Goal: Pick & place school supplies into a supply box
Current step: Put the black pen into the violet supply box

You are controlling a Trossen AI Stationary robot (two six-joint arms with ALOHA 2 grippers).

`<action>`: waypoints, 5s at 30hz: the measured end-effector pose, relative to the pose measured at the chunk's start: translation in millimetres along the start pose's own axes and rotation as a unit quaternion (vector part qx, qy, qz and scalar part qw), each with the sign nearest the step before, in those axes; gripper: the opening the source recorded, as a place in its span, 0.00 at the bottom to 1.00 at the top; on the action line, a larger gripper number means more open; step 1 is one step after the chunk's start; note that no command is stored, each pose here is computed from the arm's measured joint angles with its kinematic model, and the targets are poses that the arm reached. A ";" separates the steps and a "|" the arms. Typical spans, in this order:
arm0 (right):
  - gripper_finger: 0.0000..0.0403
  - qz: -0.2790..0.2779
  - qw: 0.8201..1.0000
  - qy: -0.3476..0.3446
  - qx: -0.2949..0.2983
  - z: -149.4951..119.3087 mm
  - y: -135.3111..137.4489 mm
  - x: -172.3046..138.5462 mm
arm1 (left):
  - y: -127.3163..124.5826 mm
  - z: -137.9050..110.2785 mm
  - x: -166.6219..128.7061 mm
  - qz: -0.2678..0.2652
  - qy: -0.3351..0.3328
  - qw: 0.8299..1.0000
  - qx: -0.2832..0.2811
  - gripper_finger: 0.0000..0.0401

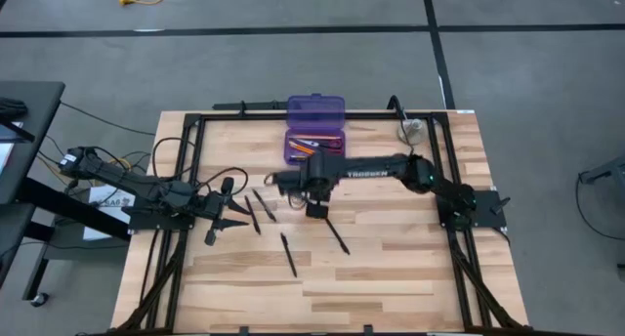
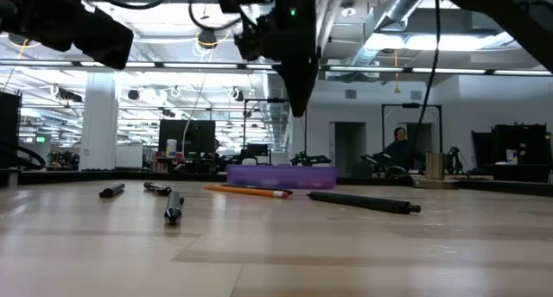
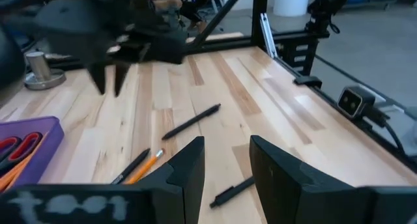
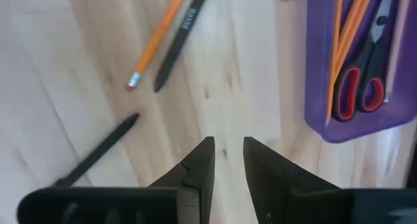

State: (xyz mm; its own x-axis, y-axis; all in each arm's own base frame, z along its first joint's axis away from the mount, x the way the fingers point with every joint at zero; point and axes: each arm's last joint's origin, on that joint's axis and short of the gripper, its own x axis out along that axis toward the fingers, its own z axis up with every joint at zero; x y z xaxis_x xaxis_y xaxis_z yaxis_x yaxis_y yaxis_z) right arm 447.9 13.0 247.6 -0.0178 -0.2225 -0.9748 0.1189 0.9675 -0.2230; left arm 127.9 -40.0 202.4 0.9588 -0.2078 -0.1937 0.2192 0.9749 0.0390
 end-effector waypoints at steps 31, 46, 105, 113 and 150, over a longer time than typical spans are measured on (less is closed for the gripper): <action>0.19 0.107 0.869 -0.352 0.331 -147.0 99.7 55.4 | 4.4 -8.4 -0.7 0.001 0.057 0.998 -0.010 0.28; 0.39 0.149 0.906 -0.224 0.327 -112.5 89.0 56.7 | 4.4 -8.5 -0.7 0.001 0.057 0.998 -0.006 0.28; 0.02 0.042 0.938 -0.056 0.340 -102.1 45.0 91.0 | 4.3 -9.5 -0.8 0.001 0.063 0.998 -0.006 0.28; 0.01 -0.001 0.952 -0.100 0.291 -74.4 -6.2 61.8 | 4.3 -9.3 -0.7 0.001 0.062 0.998 -0.006 0.28; 0.14 0.021 0.975 -0.215 0.053 -10.9 -152.0 105.0 | 4.2 -7.8 -0.6 0.001 0.054 0.998 -0.011 0.28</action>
State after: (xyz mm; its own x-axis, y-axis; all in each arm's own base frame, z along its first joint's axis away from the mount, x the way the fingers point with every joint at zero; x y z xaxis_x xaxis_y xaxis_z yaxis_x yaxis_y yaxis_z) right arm 417.1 -156.1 179.1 0.4045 -0.2337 -0.8841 0.2122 0.9644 -0.1578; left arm 126.9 -35.2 195.1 0.9341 -0.1969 -0.2980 0.2119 0.9771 0.0188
